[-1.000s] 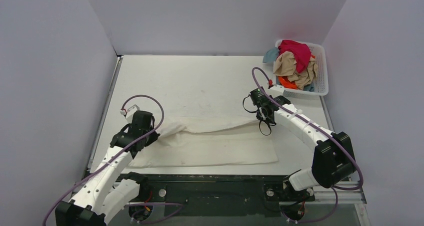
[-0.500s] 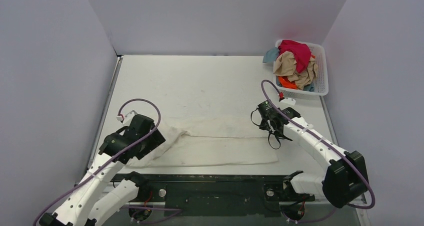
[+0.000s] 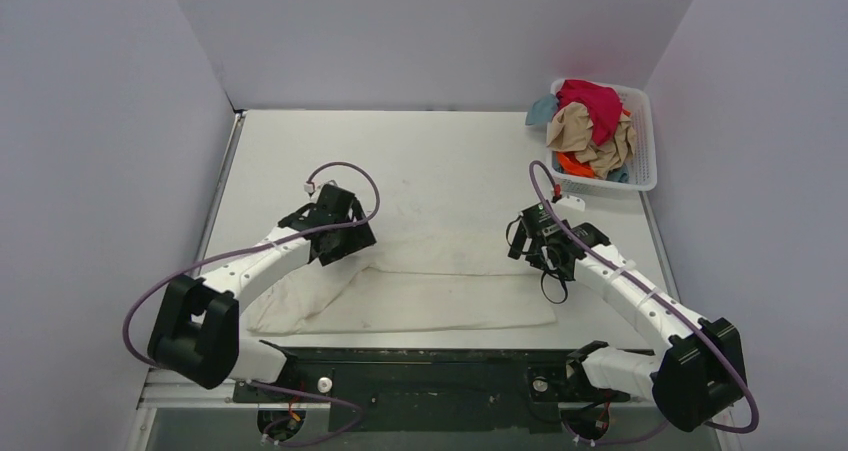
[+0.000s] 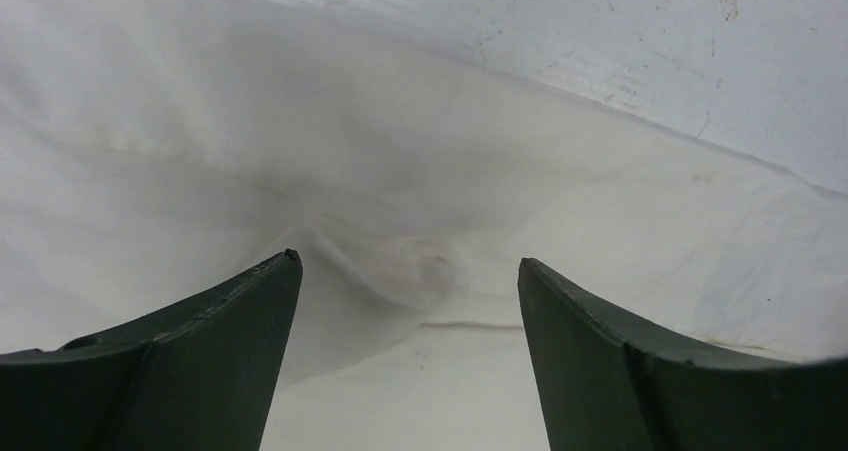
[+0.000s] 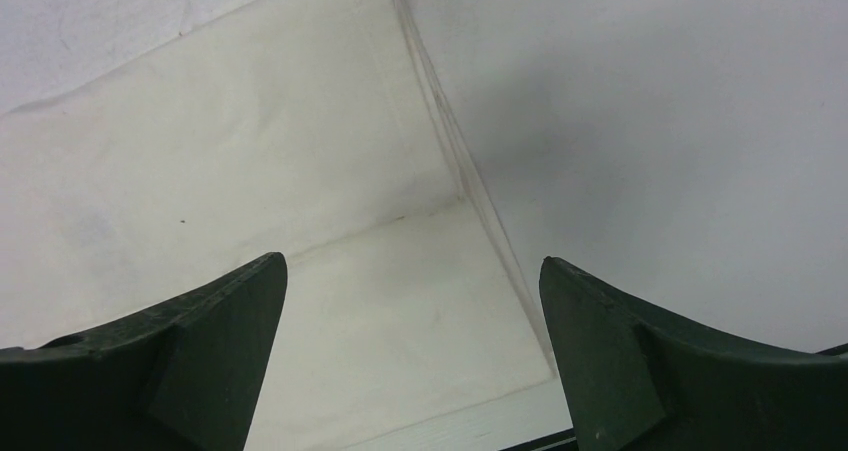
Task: Fold and stack the t-shirts
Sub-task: Fold the other side of the tshirt into a rectangle, then rotate the tshirt 90 degrees
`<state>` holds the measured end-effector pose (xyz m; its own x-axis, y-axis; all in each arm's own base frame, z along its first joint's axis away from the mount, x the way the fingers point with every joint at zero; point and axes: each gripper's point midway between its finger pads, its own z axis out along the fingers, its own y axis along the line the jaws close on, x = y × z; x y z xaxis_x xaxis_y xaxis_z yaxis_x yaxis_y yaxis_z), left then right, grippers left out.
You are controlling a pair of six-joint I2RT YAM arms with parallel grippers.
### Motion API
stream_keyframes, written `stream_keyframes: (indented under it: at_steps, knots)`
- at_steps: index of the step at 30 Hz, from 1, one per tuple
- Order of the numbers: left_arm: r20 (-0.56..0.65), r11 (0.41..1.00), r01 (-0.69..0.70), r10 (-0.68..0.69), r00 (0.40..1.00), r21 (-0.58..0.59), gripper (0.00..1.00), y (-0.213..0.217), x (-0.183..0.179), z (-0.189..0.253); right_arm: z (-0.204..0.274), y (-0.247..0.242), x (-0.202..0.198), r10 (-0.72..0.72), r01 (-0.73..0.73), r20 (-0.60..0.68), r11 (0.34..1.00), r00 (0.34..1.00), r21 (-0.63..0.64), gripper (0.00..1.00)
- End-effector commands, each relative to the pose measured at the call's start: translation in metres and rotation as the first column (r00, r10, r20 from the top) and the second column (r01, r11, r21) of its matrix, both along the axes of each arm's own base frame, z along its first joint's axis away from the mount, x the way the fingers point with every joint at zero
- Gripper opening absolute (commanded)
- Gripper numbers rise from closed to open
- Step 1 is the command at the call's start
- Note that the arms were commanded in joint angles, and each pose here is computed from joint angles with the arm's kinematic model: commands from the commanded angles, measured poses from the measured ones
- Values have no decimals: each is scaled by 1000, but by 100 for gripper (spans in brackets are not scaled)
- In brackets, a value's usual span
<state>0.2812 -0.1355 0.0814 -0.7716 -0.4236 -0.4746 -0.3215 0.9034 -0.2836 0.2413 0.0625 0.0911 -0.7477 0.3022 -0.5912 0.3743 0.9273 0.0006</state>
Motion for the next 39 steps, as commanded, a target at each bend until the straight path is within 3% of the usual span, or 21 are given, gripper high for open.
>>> stream_keyframes:
  at_steps: [1,5,10,16,20,23,27,28,29,34,39]
  knots:
    - [86,985,143,-135,987,-97,90,-40,34,-1,-5,-2,-5,23,-23,-13,1000,1000,4,92]
    - [0,978,180,-181,984,-108,91,-48,11,-34,-15,12,6,68,-68,-1,996,998,52,92]
    - [-146,992,120,-123,982,-34,92,-26,-15,-79,-28,38,35,153,-153,11,983,988,97,91]
    - [-173,998,63,-62,983,3,92,-18,-8,-90,-56,59,57,214,-206,-65,972,975,112,87]
    - [-136,1000,17,-15,991,8,93,-14,37,-86,-88,65,30,237,-208,-166,963,957,174,84]
    - [-74,1000,29,-29,997,3,93,-25,86,-73,-107,62,-15,265,-216,-242,953,933,212,83]
    - [-17,992,118,-119,993,-40,93,-67,151,-72,-114,81,-75,364,-286,-271,914,891,288,82]
    - [47,983,165,-161,986,-78,93,-89,174,-52,-110,88,-81,393,-313,-250,899,885,306,82]
    - [92,978,185,-176,980,-92,93,-104,198,-45,-111,100,-97,446,-357,-254,875,858,328,82]
    - [178,916,337,-302,936,-216,94,-188,248,-40,-102,155,-126,628,-511,-206,749,750,421,82]
    - [254,866,373,-298,920,-334,94,-240,297,-48,-96,211,-142,774,-628,-184,607,606,487,82]
